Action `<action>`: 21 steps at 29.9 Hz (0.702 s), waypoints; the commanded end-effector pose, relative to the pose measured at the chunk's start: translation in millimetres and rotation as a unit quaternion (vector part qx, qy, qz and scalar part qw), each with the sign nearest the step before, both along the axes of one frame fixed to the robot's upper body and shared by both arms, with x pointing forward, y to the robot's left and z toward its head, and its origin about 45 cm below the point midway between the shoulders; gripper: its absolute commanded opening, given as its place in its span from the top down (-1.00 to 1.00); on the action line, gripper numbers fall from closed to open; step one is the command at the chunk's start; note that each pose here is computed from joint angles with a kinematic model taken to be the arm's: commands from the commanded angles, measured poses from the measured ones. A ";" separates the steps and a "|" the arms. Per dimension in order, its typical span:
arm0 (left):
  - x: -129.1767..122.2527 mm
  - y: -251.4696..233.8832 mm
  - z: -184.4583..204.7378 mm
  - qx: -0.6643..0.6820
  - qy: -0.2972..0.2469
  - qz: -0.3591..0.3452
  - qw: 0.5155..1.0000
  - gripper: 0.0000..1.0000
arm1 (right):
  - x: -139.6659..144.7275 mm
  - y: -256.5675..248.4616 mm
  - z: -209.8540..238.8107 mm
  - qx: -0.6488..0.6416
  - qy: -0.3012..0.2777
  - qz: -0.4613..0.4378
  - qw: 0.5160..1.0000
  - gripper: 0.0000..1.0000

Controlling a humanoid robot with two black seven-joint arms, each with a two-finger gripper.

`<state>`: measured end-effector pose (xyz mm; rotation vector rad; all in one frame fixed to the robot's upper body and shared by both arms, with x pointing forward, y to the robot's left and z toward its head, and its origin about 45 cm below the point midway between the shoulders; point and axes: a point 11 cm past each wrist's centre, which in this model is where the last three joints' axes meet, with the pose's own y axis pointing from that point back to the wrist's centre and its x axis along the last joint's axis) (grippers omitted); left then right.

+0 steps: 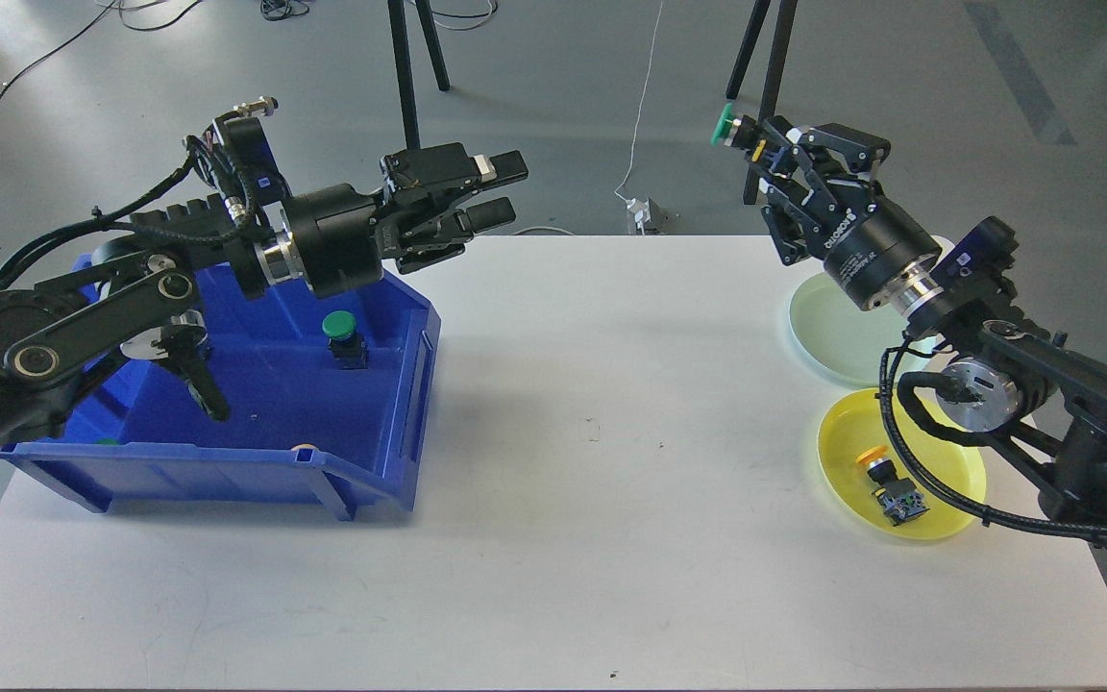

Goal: Pass button and place on color plate
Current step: 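Carry the green-topped button with the right gripper over the pale green plate, then release the button onto the pale green plate and raise the right gripper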

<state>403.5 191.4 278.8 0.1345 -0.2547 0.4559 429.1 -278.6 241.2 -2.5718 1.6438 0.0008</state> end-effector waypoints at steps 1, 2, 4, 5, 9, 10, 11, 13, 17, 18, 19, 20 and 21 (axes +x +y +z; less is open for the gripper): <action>0.4 -2.9 -0.4 -0.002 0.000 -0.002 1.000 -0.44 | -3.4 -57.7 -26.3 -0.175 -0.017 -0.078 0.981 0.99; 0.2 -2.8 -1.1 -0.002 0.001 -0.001 1.000 -0.45 | -6.7 -71.3 -37.0 -0.218 -0.016 -0.094 0.971 0.99; 0.2 -2.8 -1.1 -0.002 0.001 -0.001 1.000 -0.45 | -13.8 -98.7 -56.6 -0.298 -0.012 -0.126 0.946 0.99; 1.1 -2.4 -1.0 -0.001 0.001 0.000 1.000 -0.45 | -17.9 -112.8 -66.6 -0.334 -0.008 -0.145 0.931 0.99; 1.4 -2.0 -1.0 -0.002 0.001 0.001 1.000 -0.45 | -27.4 -129.9 -104.1 -0.442 0.000 -0.183 0.878 0.99; 1.5 -2.0 -0.9 -0.002 0.002 0.001 1.000 -0.45 | -29.1 -131.4 -111.8 -0.465 0.001 -0.187 0.865 0.99; 1.3 -1.8 -1.4 -0.004 0.003 0.002 1.000 -0.45 | -30.7 -135.4 -117.2 -0.487 0.001 -0.193 0.852 0.99; 1.8 -1.3 -1.0 -0.007 0.005 0.004 1.000 -0.45 | -28.1 -134.3 -123.4 -0.520 -0.003 -0.195 0.832 0.96; 1.9 -1.2 -0.9 -0.008 0.005 0.004 1.000 -0.45 | -25.8 -123.1 -137.0 -0.558 -0.003 -0.180 0.810 0.90; 1.9 -1.2 -0.8 -0.009 0.006 0.004 1.000 -0.45 | -25.5 -120.7 -139.5 -0.564 -0.003 -0.177 0.806 0.82; 2.4 -1.1 -1.2 -0.008 0.006 0.005 1.000 -0.45 | -23.9 -116.1 -140.5 -0.567 -0.005 -0.173 0.805 0.75; 2.6 -0.7 -1.3 -0.008 0.006 0.006 1.000 -0.45 | -21.7 -112.6 -140.3 -0.570 -0.007 -0.170 0.804 0.73; 2.6 -0.7 -1.3 -0.008 0.006 0.006 1.000 -0.45 | -21.3 -109.1 -142.0 -0.574 -0.008 -0.164 0.802 0.68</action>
